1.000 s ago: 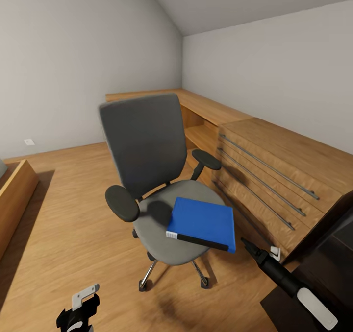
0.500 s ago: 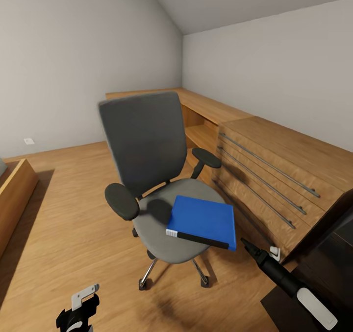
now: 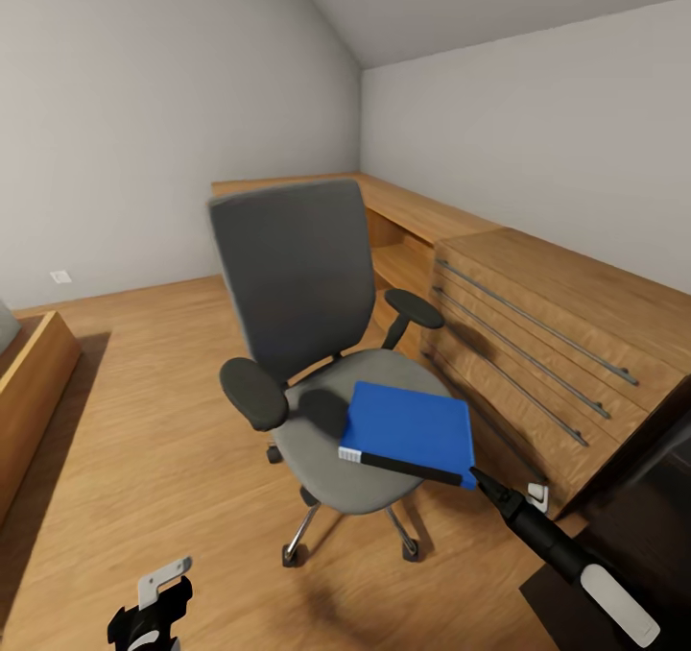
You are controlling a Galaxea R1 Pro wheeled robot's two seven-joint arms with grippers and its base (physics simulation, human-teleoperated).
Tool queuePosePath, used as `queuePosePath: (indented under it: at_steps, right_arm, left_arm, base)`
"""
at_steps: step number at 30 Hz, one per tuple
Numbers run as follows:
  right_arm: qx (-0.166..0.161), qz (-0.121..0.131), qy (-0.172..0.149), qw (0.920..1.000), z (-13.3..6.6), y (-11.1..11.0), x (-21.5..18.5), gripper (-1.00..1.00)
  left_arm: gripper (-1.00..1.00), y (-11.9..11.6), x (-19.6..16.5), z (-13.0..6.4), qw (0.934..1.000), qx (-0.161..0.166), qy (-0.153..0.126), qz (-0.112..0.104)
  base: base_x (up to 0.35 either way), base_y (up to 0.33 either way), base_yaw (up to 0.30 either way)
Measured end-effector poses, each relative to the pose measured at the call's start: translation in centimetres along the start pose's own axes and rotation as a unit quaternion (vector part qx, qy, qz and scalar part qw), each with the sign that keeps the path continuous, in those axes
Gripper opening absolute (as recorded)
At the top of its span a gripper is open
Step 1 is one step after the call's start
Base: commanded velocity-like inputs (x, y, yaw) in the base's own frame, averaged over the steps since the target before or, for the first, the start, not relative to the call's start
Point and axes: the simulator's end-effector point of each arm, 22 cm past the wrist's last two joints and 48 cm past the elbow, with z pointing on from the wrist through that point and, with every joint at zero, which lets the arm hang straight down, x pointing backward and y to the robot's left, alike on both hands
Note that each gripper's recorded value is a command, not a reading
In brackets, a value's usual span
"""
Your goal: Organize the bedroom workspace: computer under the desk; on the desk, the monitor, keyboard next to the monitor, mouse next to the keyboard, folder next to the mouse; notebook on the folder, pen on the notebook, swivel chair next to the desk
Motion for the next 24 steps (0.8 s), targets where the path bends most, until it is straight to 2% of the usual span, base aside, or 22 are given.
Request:
queuePosePath:
  at_steps: [14, 24]
  right_arm:
    - [-0.001, 0.0, 0.0, 1.0, -0.01, 0.03, -0.03, 1.0]
    - [0.0, 0.0, 0.0, 1.0, -0.01, 0.02, -0.03, 1.0]
  left_arm:
    - [1.0, 0.0, 0.0, 0.0, 1.0, 0.0, 0.0, 0.0]
    - [1.0, 0.0, 0.0, -0.01, 1.0, 0.0, 0.0, 0.0]
  base:
    - [0.0, 0.015, 0.0]
    - [0.085, 0.085, 0.0]
